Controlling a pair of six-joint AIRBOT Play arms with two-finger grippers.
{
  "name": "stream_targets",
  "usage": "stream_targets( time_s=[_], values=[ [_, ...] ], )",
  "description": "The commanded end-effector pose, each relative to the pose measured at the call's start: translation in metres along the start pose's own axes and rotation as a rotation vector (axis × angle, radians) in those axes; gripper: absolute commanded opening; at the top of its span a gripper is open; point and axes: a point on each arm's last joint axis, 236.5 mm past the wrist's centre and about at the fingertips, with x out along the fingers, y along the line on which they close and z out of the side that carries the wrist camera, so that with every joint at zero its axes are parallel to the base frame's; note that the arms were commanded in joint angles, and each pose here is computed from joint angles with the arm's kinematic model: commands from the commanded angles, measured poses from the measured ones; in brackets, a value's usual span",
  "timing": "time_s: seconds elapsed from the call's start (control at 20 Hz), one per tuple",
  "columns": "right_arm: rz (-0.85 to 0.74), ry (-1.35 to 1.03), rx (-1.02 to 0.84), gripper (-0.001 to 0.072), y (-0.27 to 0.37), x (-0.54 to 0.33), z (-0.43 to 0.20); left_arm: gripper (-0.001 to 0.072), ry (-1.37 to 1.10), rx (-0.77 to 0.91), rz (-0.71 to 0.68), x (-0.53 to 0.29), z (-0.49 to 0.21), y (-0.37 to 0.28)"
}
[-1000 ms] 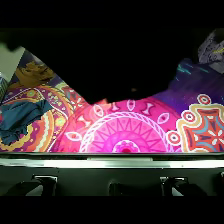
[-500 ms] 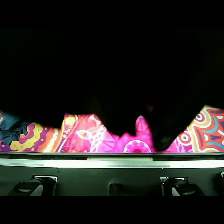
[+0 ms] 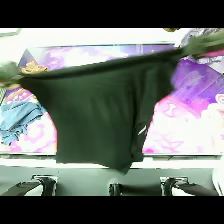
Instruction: Fold the clothes and pants, and hang the long-sleeved shirts on hangers.
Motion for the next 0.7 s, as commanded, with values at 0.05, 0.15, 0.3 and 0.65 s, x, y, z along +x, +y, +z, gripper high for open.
stream_targets(
  time_s=[0.05,0.15,0.3,0.65],
  values=[
    [0.065,0.265,-0.009,0.0029,0.051,0.171,-0.066,0.0013,0.13,0.022,0.044,0.162,-0.018,-0.001],
    [0.072,0.336,0.024,0.003,0.062,0.214,-0.094,0.0014,0.146,0.022,0.041,0.214,-0.026,-0.003],
    [0.117,0.437,0.051,0.003,0.083,0.251,-0.133,0.0016,0.206,-0.005,0.006,0.264,-0.051,-0.015],
    [0.208,0.545,0.026,0.0396,0.097,0.231,-0.153,0.0513,0.363,-0.021,-0.015,0.255,-0.075,-0.01]
  ],
)
